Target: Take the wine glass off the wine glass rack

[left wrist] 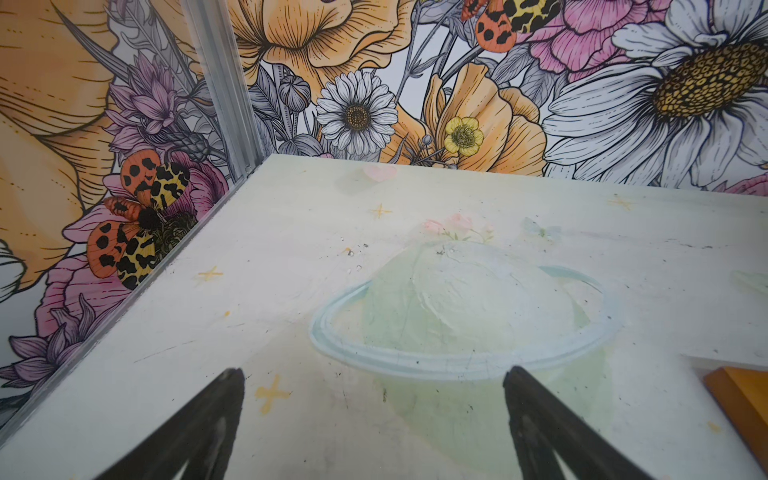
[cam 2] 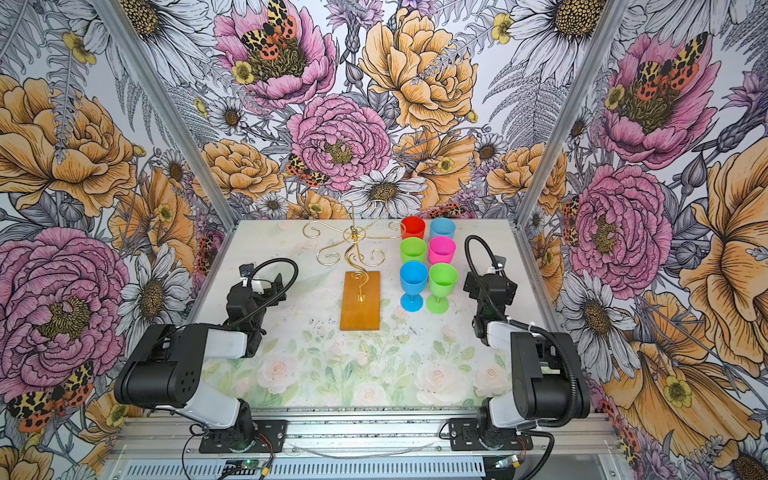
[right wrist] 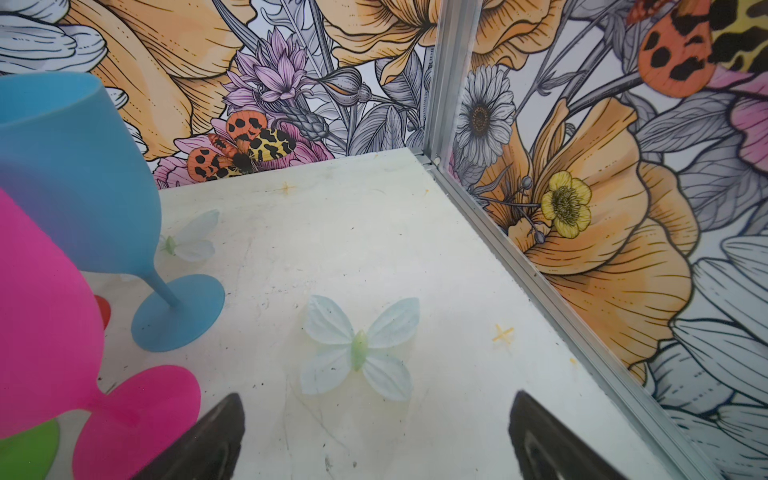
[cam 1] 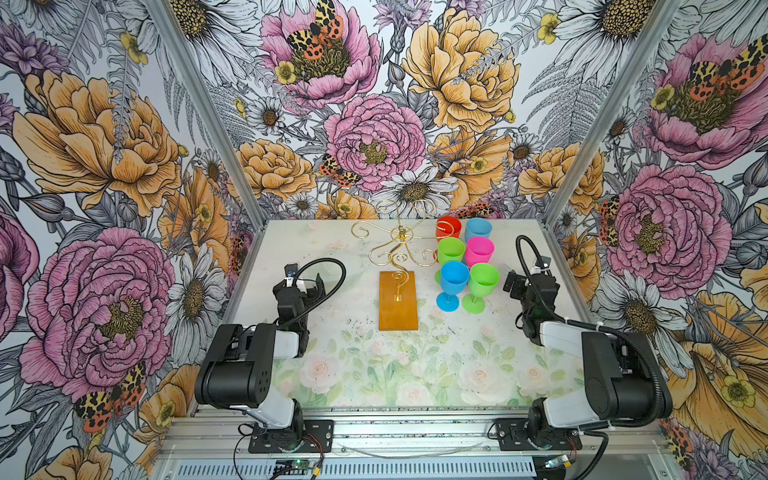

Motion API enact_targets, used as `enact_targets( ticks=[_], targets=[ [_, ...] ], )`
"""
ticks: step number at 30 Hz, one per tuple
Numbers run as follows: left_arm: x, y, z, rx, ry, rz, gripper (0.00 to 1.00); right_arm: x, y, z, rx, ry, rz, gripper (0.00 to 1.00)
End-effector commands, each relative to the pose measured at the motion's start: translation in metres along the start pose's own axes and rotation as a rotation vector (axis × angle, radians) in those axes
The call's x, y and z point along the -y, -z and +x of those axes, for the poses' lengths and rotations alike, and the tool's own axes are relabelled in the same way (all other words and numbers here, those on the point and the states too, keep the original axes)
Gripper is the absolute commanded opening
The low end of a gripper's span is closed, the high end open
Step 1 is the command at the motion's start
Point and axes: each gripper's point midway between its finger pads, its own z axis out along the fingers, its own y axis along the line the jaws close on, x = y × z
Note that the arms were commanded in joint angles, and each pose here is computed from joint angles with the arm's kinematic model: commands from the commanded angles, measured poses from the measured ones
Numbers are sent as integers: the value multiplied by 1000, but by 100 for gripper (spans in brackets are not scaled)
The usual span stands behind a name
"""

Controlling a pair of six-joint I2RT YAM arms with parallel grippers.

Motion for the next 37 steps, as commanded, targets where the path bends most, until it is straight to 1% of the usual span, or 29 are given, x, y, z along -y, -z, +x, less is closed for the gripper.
enact_targets(
  ticks=[1, 2, 7, 8, 9, 10, 12, 13, 14, 16, 17, 19, 20, 33, 37],
  targets=[
    [0, 0, -10, 34, 9, 15, 99, -9, 1, -2, 49, 35, -20, 99],
    [0, -1, -9, 33, 9, 15, 99, -12, 2, -2, 66, 47, -28, 99],
    [0, -1, -10, 35, 10, 15, 99, -12, 6, 2, 84, 32, -51, 100],
    [0, 0, -9, 33, 10, 17, 99, -11, 7, 5, 98, 24, -54, 100],
    [0, 0, -9, 34, 10, 17, 99, -11, 10, 4, 154, 23, -59, 100],
    [0, -1, -9, 34, 11, 17, 99, -7, 13, 9, 132, 14, -40, 100],
    [0, 0, -10, 34, 11, 18, 99, -7, 12, 7, 151, 16, -42, 99],
    [0, -1, -10, 35, 12, 19, 99, -6, 11, 10, 115, 14, -35, 100],
    [0, -1, -10, 36, 13, 19, 99, -7, 10, 6, 138, 19, -36, 100],
    [-1, 0, -9, 33, 15, 22, 99, -6, 11, 9, 121, 14, -32, 99],
    [-1, 0, -9, 34, 15, 23, 99, -8, 11, 7, 141, 21, -37, 100],
    [-1, 0, -9, 34, 19, 25, 99, -8, 12, 8, 128, 18, -36, 100],
    [-1, 0, -10, 36, 21, 26, 99, -9, 12, 6, 145, 23, -40, 100],
    [-3, 0, -10, 37, 27, 21, 99, -11, 7, 8, 115, 35, -40, 99],
    [-4, 0, -10, 39, 26, 14, 99, -11, 10, 7, 129, 33, -40, 100]
  ],
)
